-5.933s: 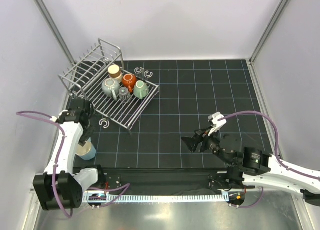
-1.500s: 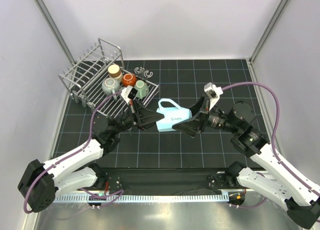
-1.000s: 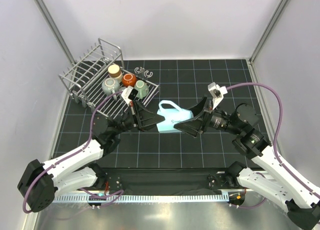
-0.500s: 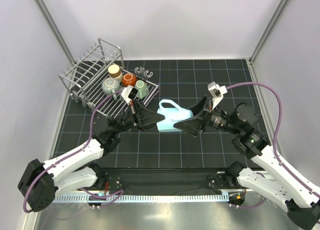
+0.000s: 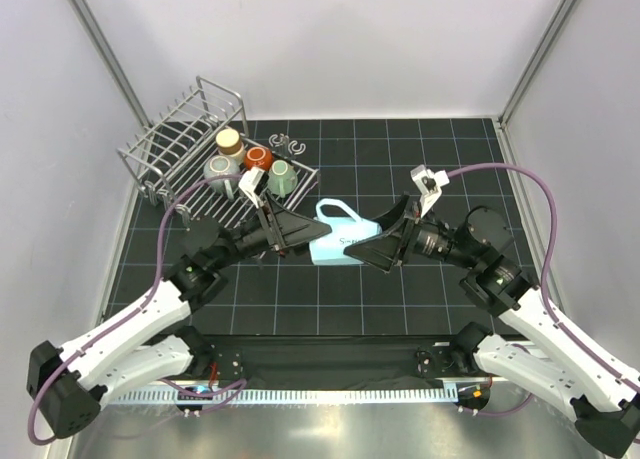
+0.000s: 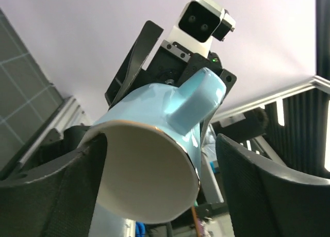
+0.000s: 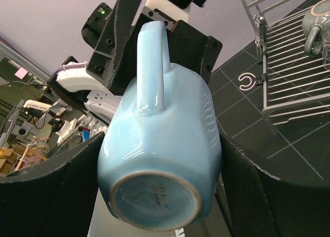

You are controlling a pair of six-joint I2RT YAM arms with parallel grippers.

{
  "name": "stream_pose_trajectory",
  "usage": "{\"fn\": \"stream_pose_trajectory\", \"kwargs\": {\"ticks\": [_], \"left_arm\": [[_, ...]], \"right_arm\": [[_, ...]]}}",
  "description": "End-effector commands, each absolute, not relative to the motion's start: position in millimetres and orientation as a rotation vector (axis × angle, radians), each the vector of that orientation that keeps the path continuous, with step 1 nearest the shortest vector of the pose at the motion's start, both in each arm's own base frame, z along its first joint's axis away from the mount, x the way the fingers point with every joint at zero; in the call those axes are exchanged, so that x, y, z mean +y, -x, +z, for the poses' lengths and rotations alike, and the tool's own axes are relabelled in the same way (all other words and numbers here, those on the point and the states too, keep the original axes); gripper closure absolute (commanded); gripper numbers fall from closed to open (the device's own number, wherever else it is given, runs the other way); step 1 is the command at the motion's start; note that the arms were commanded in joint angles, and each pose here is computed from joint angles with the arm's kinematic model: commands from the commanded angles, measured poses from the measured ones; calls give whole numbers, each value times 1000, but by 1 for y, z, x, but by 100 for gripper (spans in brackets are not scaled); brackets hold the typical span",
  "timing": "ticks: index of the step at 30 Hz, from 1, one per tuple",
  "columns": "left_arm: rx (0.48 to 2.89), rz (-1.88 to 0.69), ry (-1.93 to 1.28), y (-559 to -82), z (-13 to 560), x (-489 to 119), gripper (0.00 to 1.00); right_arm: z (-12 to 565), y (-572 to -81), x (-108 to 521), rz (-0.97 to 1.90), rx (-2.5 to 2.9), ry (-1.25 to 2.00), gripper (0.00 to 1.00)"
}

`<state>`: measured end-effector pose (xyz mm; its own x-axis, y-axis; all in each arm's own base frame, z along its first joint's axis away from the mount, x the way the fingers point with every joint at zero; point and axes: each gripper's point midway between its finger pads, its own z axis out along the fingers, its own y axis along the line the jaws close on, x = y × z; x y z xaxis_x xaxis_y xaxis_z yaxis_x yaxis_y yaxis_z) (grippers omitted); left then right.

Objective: Load the cups into the dish rack

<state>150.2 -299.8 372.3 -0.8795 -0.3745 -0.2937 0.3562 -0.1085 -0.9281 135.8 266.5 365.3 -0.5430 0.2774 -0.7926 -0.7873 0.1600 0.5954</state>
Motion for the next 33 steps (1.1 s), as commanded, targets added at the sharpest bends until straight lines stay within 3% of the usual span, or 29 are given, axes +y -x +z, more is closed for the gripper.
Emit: {"fn": "stream_pose_trajectory", "kwargs": {"ticks": [1,13,23,33], "left_arm": [[1773,-1841,37,-159,355,-291,16],[1820,-1372,141,-163,324,-221,2],[1757,-1118,239,-170,335,-169,4],[1696,-905,271,-165,351,-118,5]], "right_arm": [[418,-128,263,1580,1381,510,96],[412,-167,284,1500,1528,461,96],[413,-196,305,1499,1556,414,96],[378,-267,357,1208,1768,319,96]]}}
